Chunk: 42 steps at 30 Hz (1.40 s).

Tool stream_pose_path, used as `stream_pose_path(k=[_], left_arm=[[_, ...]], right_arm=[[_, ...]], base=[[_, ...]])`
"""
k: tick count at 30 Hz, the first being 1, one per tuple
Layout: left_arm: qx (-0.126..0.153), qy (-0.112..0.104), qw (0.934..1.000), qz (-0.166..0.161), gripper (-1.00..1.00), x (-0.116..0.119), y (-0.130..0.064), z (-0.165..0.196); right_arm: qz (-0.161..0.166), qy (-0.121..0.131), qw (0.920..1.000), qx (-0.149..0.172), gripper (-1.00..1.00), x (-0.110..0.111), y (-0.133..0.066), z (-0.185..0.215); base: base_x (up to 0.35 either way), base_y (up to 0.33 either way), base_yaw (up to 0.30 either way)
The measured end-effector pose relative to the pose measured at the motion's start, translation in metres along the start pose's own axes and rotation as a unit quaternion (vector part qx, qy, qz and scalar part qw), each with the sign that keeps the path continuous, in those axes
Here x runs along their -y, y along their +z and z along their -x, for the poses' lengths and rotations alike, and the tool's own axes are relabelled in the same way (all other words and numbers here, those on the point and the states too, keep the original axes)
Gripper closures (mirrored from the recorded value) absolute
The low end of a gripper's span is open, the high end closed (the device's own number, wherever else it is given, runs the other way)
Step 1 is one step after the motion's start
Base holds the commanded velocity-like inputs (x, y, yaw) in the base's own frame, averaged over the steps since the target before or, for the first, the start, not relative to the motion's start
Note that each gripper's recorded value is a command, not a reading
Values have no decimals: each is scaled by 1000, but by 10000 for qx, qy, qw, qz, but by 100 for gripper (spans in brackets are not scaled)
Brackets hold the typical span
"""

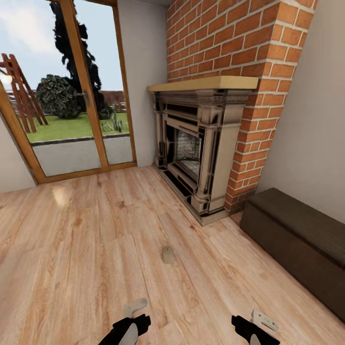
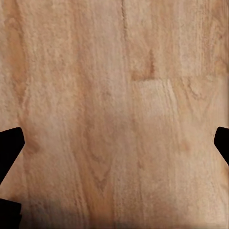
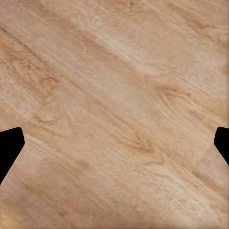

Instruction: Place each of the two pumpkins and all three candles from the living room inside a cabinet in the living room (use any cabinet), then make sure every cabinet is closed, and position the cauldron so it is next to a table in the living room.

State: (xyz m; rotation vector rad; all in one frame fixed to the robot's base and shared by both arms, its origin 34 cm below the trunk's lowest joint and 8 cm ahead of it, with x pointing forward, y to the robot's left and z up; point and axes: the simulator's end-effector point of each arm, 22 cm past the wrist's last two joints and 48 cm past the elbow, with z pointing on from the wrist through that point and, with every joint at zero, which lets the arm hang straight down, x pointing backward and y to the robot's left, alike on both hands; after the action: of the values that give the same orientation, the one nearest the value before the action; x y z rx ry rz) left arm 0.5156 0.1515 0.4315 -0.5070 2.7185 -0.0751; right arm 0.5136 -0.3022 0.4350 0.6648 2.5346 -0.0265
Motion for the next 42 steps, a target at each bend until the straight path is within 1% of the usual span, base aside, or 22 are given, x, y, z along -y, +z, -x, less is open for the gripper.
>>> stream_pose_path(k=[7,12,16,20,28,30,32,34,38,42], left_arm=[[2,5,10000,1,-100,0,0,0],[7,11,10000,1,-100,0,0,0],[117,-39,9999,-7,-100,0,0,5],[140,-53,9999,-11,-100,1,0,6],[141,-53,9999,-15,-100,1,0,6],[145,-9,9999,-25,-100,3,-1,5],[166,138,9998,-48,-100,7,-1,4],[182,232,9995,-61,-100,10,-2,3],[191,293,9994,-76,-100,12,-2,3],[194,301,9993,-73,-100,11,-2,3]], right_arm=[[6,-10,10000,39,-100,-1,0,3],[2,-2,10000,29,-100,0,-1,2],[-8,-24,10000,46,-100,0,0,2],[-52,-41,9999,81,-100,4,2,-4],[-99,6,9999,37,-100,8,3,-10],[-94,9,10000,22,-100,8,3,-11],[-90,9,10000,4,-100,7,3,-12],[-88,7,10000,-6,-100,7,3,-12],[-85,6,10000,-13,-100,7,3,-13],[-81,12,10000,-23,-100,7,3,-13]], base=[[13,8,-1],[237,156,-43],[289,201,-153],[237,218,-23],[118,37,-23],[21,3,-199],[7,1,-255],[3,0,-271],[1,0,-280],[0,0,-282]])
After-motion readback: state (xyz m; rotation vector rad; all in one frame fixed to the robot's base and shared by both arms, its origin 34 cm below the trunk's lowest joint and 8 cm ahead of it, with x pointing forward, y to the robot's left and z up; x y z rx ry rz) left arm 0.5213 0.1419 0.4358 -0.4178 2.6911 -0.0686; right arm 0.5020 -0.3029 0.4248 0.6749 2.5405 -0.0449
